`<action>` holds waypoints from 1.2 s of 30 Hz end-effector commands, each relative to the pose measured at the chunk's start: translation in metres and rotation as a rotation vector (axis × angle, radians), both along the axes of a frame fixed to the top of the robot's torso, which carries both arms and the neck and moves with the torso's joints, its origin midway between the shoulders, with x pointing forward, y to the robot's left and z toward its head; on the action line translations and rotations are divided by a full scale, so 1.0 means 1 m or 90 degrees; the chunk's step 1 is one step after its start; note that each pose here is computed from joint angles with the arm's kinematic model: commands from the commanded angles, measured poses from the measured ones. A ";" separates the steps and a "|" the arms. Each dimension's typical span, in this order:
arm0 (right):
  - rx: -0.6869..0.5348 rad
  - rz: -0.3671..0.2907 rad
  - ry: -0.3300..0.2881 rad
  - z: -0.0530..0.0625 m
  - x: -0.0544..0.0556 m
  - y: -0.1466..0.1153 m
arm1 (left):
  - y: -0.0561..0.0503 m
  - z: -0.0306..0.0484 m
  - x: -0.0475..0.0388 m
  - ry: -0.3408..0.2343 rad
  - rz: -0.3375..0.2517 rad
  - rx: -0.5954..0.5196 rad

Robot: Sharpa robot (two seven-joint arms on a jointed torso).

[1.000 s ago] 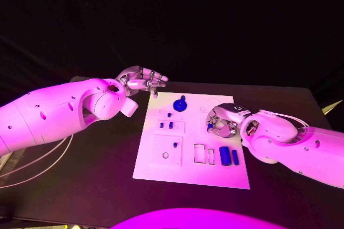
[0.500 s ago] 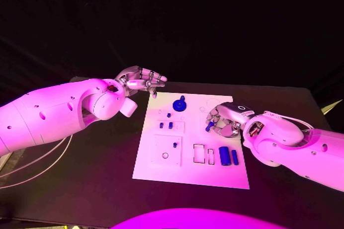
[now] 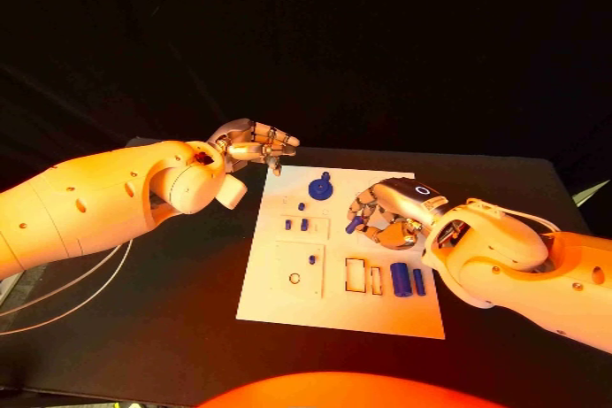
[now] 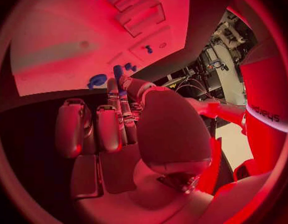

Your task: Assemble the parts on the task board

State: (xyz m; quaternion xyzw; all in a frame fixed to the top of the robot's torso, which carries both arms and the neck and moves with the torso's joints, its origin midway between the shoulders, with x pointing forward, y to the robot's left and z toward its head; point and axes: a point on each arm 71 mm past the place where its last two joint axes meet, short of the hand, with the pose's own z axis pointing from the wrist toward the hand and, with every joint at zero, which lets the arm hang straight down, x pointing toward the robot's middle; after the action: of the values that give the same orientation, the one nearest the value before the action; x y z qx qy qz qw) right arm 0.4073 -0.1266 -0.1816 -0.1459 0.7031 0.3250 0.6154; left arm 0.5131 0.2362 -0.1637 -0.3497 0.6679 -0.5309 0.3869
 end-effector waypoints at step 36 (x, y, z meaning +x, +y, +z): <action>-0.015 0.113 0.063 -0.060 -0.040 0.084 | -0.010 -0.0018 0.0008 0.004 -0.021 -0.005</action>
State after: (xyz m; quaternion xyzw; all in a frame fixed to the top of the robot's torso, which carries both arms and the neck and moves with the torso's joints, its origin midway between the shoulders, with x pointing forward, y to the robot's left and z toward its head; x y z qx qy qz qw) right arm 0.3678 -0.0431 -0.2400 -0.1873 0.7157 0.3881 0.5496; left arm 0.5146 0.2284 -0.1664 -0.3468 0.6714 -0.5330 0.3807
